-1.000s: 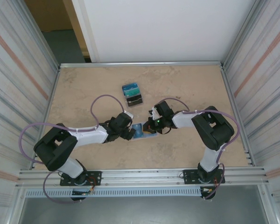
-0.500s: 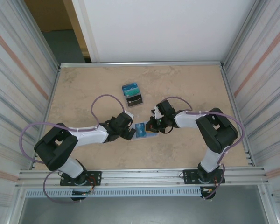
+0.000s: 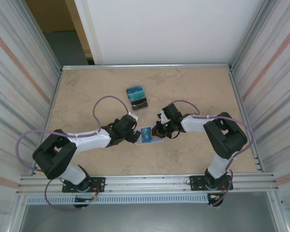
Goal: Take the credit cards out of the card holder
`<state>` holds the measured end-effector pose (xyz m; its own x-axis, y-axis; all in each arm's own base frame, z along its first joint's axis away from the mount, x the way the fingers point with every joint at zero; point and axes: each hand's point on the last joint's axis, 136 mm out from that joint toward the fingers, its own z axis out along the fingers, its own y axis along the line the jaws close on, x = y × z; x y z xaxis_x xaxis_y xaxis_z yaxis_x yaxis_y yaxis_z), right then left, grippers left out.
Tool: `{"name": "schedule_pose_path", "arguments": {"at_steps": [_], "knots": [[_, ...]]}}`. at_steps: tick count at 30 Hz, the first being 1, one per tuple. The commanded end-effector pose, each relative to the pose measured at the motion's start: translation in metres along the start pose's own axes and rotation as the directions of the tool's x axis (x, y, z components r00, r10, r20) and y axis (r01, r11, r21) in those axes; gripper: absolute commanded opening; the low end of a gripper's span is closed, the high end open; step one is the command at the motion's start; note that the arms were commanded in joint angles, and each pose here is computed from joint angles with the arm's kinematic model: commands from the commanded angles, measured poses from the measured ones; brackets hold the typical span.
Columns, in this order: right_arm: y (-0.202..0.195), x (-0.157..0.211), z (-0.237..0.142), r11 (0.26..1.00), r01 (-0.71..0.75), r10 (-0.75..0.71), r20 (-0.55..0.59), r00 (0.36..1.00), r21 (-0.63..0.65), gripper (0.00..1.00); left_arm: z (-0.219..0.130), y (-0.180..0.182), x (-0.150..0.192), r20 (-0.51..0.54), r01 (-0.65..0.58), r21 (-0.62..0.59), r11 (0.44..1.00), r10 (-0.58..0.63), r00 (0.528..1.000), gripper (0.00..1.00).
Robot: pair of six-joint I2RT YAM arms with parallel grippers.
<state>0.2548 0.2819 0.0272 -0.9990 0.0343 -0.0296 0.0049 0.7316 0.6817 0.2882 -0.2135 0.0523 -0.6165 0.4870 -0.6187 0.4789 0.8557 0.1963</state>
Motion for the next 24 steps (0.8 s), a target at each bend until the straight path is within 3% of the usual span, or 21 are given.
{"name": "schedule_pose_path", "arguments": {"at_steps": [1,8,24], "knots": [[-0.001,-0.001,-0.006,1.0,0.02,-0.02,0.011,1.0,0.019,0.0,-0.008,-0.006,-0.025,0.065,-0.005,0.029,1.0,0.003,0.998,0.99],[-0.001,0.0,-0.007,1.0,0.023,-0.023,0.008,1.0,0.02,0.0,0.005,-0.022,-0.023,0.032,-0.089,0.022,0.996,0.088,0.996,0.99],[-0.002,0.001,-0.019,0.998,0.032,-0.033,0.024,0.999,0.048,0.0,0.022,-0.024,0.007,-0.078,-0.141,0.01,0.99,0.142,0.987,0.99]]}}
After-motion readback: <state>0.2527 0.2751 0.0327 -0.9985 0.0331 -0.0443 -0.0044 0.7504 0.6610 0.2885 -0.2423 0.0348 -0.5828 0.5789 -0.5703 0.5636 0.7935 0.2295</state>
